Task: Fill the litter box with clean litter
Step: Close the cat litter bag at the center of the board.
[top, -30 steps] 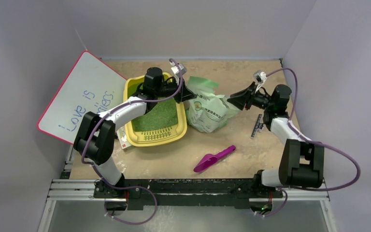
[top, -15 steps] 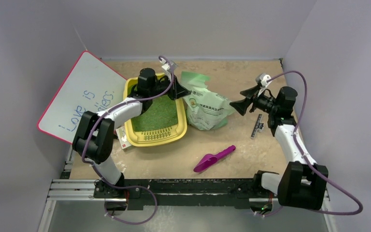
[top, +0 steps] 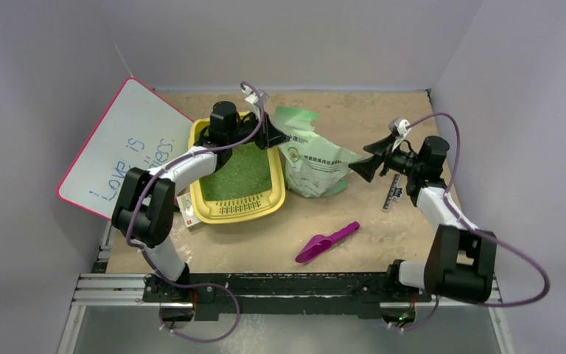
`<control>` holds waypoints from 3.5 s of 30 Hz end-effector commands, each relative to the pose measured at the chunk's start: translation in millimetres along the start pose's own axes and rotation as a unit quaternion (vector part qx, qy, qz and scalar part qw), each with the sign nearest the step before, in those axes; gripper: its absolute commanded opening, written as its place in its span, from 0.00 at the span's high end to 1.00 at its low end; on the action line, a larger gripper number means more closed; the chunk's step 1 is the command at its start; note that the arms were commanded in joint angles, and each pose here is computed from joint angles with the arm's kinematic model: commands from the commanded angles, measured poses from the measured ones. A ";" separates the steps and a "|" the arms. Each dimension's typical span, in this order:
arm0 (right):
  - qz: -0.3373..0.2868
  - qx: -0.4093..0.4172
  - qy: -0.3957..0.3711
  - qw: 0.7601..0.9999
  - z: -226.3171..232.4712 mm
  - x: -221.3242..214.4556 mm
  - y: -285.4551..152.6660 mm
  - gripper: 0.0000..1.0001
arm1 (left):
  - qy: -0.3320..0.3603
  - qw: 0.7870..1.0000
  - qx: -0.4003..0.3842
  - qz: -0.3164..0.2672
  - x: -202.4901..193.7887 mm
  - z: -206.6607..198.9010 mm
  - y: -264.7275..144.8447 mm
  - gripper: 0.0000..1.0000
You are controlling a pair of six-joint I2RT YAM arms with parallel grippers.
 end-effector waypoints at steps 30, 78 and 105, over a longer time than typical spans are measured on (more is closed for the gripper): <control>-0.010 0.055 0.138 0.989 13.5 8.0 36.8 1.00 | 0.048 0.997 -0.017 -0.060 67.1 -8.4 -11.1 1.00; 0.032 0.020 0.112 0.993 10.4 -19.6 51.2 0.40 | 0.043 0.997 0.028 0.050 24.7 21.8 -6.9 1.00; 0.030 0.012 0.025 0.999 -7.7 -14.0 58.3 0.28 | 0.037 0.997 0.040 0.047 13.7 24.4 -8.8 1.00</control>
Point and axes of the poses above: each gripper's point midway between its finger pads, its own y axis out along the fingers, its own z axis along the line the jaws close on, x = y × z, the point moved 2 cm from there along -y, back along the fingers, and after that the axes turned 10 degrees about y, right-handed, at the moved point
